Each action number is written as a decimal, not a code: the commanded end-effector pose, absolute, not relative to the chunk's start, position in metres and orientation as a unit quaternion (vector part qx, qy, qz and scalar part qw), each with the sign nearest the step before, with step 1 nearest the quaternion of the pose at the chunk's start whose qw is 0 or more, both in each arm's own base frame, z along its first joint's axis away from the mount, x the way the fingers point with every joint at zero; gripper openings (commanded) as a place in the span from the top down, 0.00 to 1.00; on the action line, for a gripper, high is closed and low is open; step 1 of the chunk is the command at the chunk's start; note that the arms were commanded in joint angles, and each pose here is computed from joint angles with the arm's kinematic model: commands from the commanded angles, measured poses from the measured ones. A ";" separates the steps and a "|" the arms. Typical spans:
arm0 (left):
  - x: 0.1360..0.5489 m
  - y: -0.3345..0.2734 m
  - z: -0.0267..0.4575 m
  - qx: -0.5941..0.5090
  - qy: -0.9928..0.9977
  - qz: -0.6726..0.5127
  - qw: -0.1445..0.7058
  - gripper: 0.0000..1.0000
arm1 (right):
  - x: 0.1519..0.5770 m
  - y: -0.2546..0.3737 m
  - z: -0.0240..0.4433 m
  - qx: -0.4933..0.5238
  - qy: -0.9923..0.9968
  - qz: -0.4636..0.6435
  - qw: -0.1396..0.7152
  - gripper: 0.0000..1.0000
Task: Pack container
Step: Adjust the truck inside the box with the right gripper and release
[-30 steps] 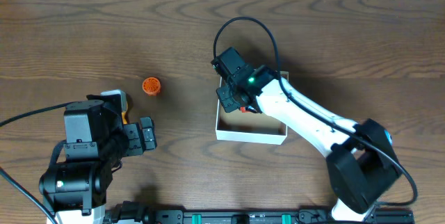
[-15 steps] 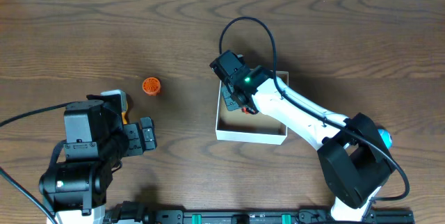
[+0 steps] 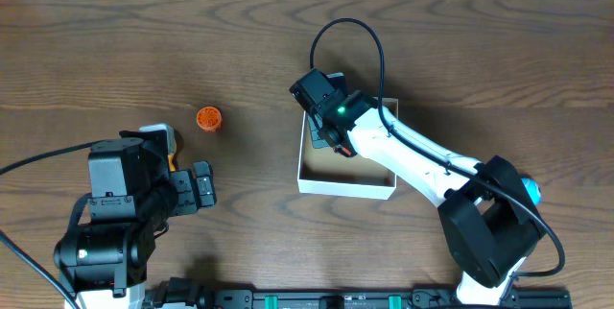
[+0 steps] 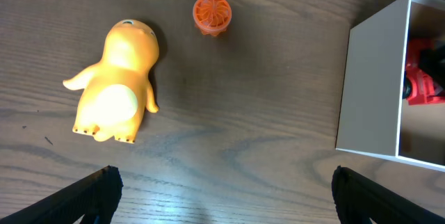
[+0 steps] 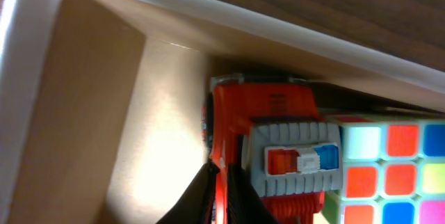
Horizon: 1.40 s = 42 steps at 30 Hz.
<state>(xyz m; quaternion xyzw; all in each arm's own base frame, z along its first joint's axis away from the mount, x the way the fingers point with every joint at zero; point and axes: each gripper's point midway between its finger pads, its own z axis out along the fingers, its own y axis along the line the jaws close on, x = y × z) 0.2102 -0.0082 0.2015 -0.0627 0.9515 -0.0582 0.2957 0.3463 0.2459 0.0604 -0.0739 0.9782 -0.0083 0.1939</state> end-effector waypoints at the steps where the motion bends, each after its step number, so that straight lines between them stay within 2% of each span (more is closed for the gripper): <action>1: 0.209 -0.008 0.201 -0.060 0.952 -0.060 0.294 0.02 | 0.348 0.256 0.061 -0.099 0.977 0.016 0.187 0.90; 3: 0.209 -0.008 0.201 -0.060 0.952 -0.060 0.294 0.02 | 0.346 0.261 0.061 -0.135 0.973 0.024 0.184 0.96; 7: 0.209 -0.008 0.201 -0.060 0.952 -0.060 0.294 0.02 | 0.353 0.261 0.066 -0.148 0.968 0.019 0.201 0.96; 18: 0.209 -0.008 0.201 -0.060 0.952 -0.060 0.294 0.02 | 0.376 0.214 0.133 -0.072 0.958 -0.015 0.276 0.98; 25: 0.209 -0.008 0.201 -0.060 0.952 -0.060 0.294 0.02 | 0.367 0.182 0.120 -0.041 0.973 -0.031 0.223 0.99; 33: 0.209 -0.008 0.201 -0.060 0.952 -0.060 0.294 0.02 | 0.362 0.245 0.128 -0.180 0.953 0.061 0.238 0.99; 37: 0.209 -0.008 0.201 -0.060 0.952 -0.060 0.294 0.02 | 0.358 0.251 0.125 -0.185 0.952 0.063 0.234 0.99; 42: 0.209 -0.008 0.201 -0.060 0.952 -0.060 0.294 0.02 | 0.357 0.252 0.099 -0.176 0.961 0.055 0.207 0.99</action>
